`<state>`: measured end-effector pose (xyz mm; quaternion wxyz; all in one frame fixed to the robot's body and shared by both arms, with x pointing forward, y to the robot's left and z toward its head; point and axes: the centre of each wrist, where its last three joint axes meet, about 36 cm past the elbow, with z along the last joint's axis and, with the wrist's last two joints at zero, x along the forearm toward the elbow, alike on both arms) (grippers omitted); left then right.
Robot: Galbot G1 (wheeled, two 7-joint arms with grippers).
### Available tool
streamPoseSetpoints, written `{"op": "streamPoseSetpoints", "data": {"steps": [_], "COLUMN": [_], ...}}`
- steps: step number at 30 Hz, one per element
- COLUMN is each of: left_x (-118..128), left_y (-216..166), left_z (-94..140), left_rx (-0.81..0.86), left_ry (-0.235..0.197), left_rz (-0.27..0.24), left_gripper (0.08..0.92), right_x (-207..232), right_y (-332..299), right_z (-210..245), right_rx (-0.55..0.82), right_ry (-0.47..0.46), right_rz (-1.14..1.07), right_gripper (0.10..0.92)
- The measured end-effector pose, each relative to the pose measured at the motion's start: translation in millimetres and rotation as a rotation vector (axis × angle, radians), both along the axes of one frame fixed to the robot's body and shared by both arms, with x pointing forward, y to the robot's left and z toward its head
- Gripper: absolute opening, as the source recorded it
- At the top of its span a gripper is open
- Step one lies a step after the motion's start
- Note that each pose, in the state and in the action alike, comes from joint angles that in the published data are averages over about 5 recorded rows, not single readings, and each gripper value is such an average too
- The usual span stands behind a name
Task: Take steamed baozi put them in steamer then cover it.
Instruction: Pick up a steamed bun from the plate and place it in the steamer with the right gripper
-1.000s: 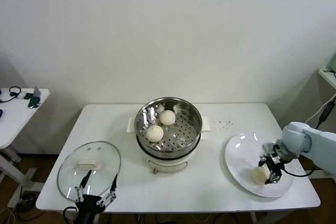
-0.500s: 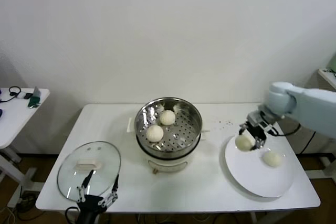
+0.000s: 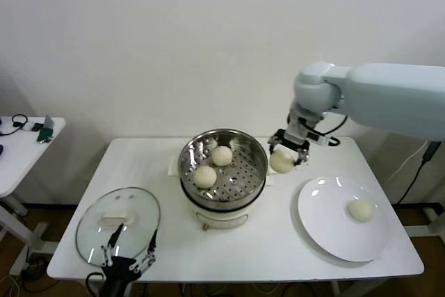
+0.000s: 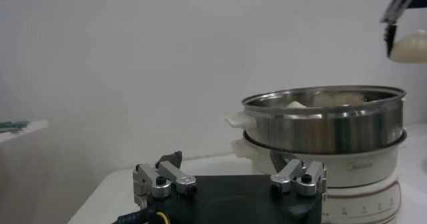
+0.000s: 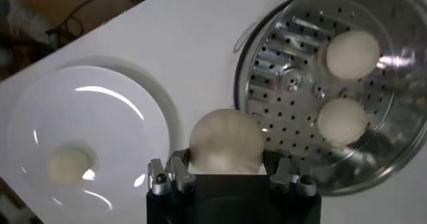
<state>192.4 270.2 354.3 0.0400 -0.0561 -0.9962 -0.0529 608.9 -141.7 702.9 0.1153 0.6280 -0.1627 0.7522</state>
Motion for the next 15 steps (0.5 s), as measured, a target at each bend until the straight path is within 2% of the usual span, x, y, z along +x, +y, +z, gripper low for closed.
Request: {"op": "streamPoseSetpoints", "data": {"steps": [6,15], "left_x": [-0.8,-0.1], "left_y": [3.5,9.9], "left_z": [-0.4,-2.1], "left_rx": [0.002,0.008], "left_ry": [0.003,0.008], "left_rz": [0.010,0.023], "left_gripper": [0.823,0.823], "right_x": [-0.7,2.3], "right_y": [57.0,115.3], "right_z": [-16.3,-60.6], "right_rx": [-0.049,-0.101], "right_ry": [-0.004,0.041], "right_rz": [0.159,0.297], "right_gripper": [0.704,0.703]}}
